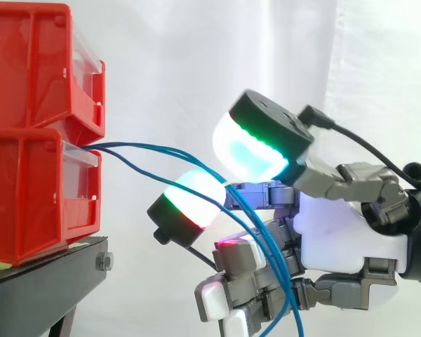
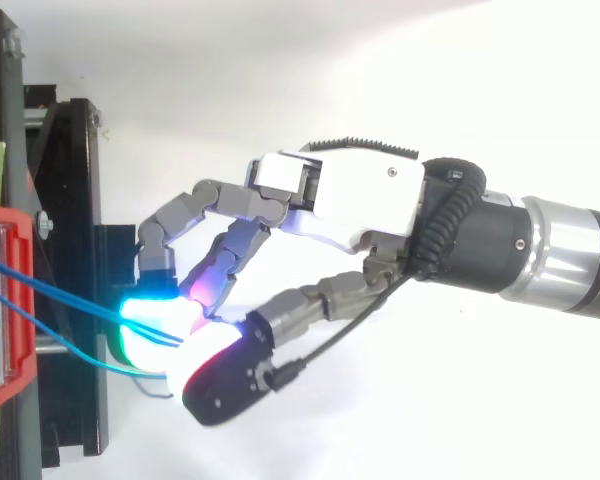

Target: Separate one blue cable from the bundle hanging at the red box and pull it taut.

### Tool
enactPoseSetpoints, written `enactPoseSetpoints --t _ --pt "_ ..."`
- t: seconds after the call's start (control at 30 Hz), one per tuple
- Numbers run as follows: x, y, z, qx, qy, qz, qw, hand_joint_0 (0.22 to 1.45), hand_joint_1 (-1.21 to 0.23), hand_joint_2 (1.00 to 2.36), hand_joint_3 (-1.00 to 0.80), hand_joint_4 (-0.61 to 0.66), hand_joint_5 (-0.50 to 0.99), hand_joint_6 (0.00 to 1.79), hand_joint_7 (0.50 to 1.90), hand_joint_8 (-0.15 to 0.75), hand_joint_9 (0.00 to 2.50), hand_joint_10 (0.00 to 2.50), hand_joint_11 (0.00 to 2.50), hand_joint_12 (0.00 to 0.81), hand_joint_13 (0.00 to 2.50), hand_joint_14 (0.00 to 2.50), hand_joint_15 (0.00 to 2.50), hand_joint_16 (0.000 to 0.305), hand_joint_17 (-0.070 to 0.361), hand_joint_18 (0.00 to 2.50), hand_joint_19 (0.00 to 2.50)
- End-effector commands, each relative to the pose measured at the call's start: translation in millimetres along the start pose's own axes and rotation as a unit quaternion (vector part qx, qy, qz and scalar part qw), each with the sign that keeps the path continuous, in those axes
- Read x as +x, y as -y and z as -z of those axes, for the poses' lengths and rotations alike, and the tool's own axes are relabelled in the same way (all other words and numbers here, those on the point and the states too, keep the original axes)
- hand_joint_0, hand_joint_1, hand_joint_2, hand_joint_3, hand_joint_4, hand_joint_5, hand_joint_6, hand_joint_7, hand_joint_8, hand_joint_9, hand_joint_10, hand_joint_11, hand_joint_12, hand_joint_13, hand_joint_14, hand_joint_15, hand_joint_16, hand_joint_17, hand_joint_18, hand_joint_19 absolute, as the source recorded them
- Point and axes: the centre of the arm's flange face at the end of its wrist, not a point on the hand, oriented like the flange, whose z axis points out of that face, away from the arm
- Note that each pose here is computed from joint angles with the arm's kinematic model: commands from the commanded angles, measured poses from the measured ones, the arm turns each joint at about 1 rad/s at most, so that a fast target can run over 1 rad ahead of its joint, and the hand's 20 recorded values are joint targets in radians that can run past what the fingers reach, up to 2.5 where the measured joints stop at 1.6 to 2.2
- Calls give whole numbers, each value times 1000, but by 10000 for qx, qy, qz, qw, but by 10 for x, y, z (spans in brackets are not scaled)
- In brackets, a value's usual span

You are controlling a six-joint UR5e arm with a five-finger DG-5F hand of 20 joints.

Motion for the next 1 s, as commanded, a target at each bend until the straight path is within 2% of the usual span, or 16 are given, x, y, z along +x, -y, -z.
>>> enactPoseSetpoints --t 0.0,0.1,0.17,0.27,0.37,0.47,0.5,0.53,0.8,0.97 --pt "-4 3 2 12 1 7 10000 619 -608 1000 -500 -2 -149 840 1037 282 1202 19 1016 341 959 23 587 39 87 850 644" --pt "8 3 4 12 -6 7 10000 644 -647 1001 -479 -10 -157 860 1050 292 1193 19 1019 347 967 22 592 39 88 859 655" --pt "8 1 2 5 -6 4 10000 632 -728 1011 -294 26 -163 873 1093 320 1170 17 1048 361 966 20 589 41 93 872 650" --pt "8 1 2 5 -6 4 10000 638 -783 1011 -218 23 -164 885 1080 337 1172 17 1034 377 978 21 581 45 100 903 627" --pt "8 1 2 5 -6 4 10000 671 -862 1014 -224 -6 -181 917 1038 322 1104 18 1058 363 944 20 595 42 95 868 633" --pt "8 1 2 5 -6 4 10000 708 -908 1009 -359 33 -190 923 992 318 1074 18 1063 353 923 20 588 42 95 853 620" --pt "8 3 4 12 -6 7 10000 729 -902 1002 -475 47 -188 922 976 318 1074 18 1053 354 921 22 585 42 95 853 620" --pt "8 3 4 12 -6 7 10000 727 -904 1000 -500 51 -187 921 971 318 1074 19 1059 353 922 20 583 42 95 853 620" --pt "8 1 2 5 -6 12 10000 552 -745 1000 -500 76 -159 897 980 337 1176 17 1036 364 976 21 588 42 95 892 637" --pt "7 1 2 5 2 12 10000 521 -659 1000 -500 72 -148 882 984 352 1230 17 1022 373 997 21 586 44 98 922 643"
